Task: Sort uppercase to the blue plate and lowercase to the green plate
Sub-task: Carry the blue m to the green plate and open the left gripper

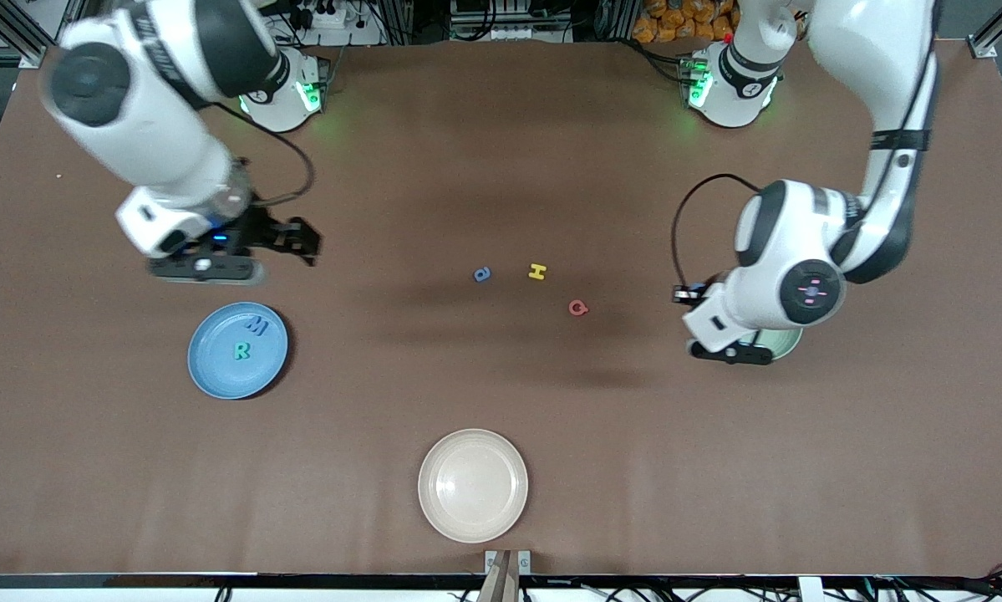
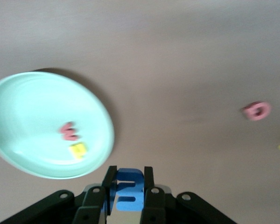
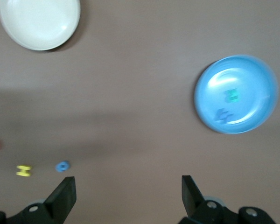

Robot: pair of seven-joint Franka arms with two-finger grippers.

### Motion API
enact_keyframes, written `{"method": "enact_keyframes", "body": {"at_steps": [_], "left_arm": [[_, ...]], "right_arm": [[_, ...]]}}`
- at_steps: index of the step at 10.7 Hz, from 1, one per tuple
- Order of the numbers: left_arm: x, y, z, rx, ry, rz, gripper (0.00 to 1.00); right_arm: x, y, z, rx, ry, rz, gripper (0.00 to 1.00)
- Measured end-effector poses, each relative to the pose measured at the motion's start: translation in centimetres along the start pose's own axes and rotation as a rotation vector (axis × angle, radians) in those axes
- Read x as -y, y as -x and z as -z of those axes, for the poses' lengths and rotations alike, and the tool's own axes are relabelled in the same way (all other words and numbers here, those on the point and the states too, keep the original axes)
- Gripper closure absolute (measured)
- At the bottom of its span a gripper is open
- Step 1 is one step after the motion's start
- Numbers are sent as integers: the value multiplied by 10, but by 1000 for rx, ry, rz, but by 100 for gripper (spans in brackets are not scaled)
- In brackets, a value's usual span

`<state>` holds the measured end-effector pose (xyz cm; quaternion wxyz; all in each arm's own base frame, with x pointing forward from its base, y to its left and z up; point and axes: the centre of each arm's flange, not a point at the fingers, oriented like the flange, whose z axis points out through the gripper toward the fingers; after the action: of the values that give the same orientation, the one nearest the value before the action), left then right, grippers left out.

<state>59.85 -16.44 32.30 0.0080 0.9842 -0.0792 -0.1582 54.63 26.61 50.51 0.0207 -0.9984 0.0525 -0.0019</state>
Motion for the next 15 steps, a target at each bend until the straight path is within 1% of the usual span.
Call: {"method": "enact_keyframes", "body": {"at_steps": [2, 3, 4, 6, 7, 8, 9, 10, 11, 12, 14, 15], "left_arm": [[31, 5, -20, 24, 3, -4, 74], [37, 5, -33, 15, -5, -13, 74], [41, 5, -45, -1, -22, -28, 74], [52, 5, -63, -22, -47, -57, 74], [61, 5, -67, -24, -45, -56, 74], [67, 5, -69, -24, -42, -55, 74], [70, 5, -69, -25, -41, -56, 73], [70, 5, -69, -25, -41, -57, 65], [69, 5, -69, -26, -41, -58, 53], [68, 5, -68, -29, -41, -60, 37], [67, 4, -64, -39, -41, -62, 14], [64, 3, -60, -48, -42, -66, 1]], "right_arm": [[79, 29, -42, -4, -19, -46, 0], [115, 43, -71, -12, -18, -78, 0], [146, 57, -101, -16, -3, -106, 0], [201, 81, -159, -18, 42, -151, 0], [224, 87, -184, -17, 51, -168, 0], [243, 91, -206, -24, 51, -175, 0], [259, 96, -229, -37, 33, -172, 0], [270, 102, -251, -45, 17, -171, 1], [277, 111, -273, -50, 19, -171, 1], [283, 119, -294, -50, 25, -163, 4], [286, 126, -321, -45, 29, -169, 7], [286, 127, -326, -43, 30, -186, 7]]}}
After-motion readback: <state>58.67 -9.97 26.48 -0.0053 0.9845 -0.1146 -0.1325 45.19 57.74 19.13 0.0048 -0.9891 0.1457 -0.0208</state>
